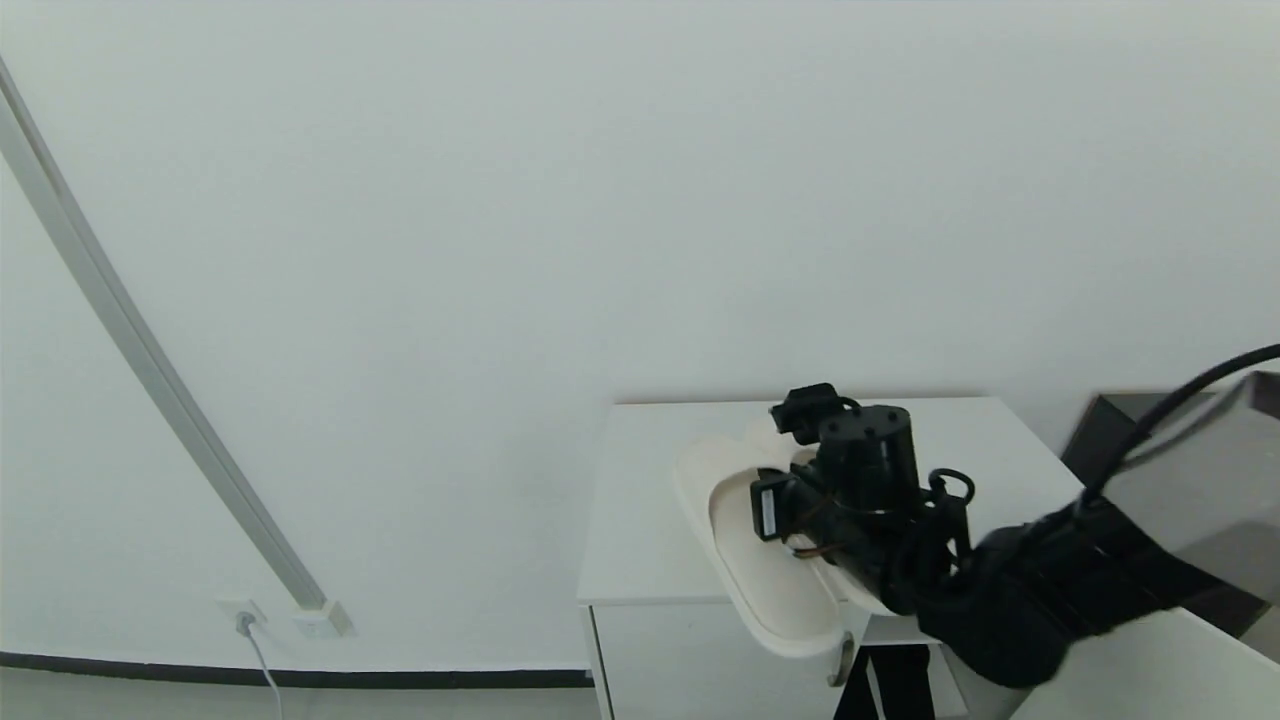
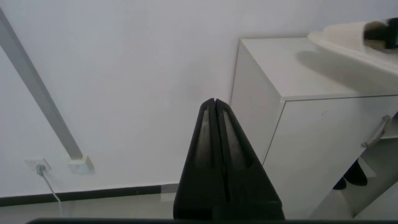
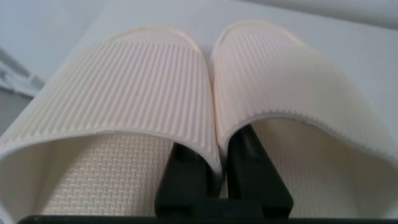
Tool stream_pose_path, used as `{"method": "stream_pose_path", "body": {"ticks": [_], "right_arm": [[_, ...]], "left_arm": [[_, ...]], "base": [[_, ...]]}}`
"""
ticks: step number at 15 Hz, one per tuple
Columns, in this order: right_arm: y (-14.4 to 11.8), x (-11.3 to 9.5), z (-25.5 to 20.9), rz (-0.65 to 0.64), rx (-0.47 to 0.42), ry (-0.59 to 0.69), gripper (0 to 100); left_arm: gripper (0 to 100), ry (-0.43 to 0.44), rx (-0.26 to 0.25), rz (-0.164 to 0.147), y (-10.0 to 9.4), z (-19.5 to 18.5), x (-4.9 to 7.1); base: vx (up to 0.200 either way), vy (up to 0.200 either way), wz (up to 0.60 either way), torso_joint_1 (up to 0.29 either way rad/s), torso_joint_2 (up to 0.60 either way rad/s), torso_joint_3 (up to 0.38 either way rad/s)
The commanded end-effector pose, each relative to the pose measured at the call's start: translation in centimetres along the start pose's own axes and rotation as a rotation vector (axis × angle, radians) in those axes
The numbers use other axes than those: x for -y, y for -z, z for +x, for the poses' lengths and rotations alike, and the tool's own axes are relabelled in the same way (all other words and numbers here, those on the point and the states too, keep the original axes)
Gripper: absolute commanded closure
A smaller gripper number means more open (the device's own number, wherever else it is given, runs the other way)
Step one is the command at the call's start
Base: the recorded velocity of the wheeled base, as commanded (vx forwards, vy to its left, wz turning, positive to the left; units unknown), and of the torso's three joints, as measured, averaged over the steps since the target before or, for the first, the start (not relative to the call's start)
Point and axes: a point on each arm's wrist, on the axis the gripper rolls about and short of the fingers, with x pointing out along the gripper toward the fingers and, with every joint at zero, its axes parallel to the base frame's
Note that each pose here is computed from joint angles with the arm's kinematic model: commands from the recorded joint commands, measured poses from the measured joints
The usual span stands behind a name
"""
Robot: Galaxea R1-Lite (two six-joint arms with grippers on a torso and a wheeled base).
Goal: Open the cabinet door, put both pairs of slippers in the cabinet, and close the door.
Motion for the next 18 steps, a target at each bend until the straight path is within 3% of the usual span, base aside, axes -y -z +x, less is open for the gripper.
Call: {"method": "stream_pose_path", "body": {"ticks": [1, 4, 10, 18], "right_arm": [[-0.3, 0.6, -8.7, -0.025, 0.001, -0.117, 100], [1.0, 0.7, -10.8, -0.033, -0.035, -0.15, 100], [0.9, 0.1, -11.2, -0.017, -0.031, -0.175, 100], [1.3, -0.2, -11.6, -0.024, -0.037, -0.191, 100]], "left_arm": [[100, 0.0, -0.001, -0.001, 0.0, 0.0, 0.0], [100, 0.0, -0.001, -0.002, 0.0, 0.0, 0.0], [100, -0.002, -0.001, -0.005, 0.0, 0.0, 0.0], [100, -0.005, -0.001, -0.007, 0.0, 0.0, 0.0]], "base": [[0.0, 0.0, 0.0, 0.0, 0.0, 0.0], [0.0, 0.0, 0.0, 0.0, 0.0, 0.0], [0.0, 0.0, 0.0, 0.0, 0.0, 0.0], [-0.2, 0.0, 0.0, 0.003, 0.0, -0.001]]}}
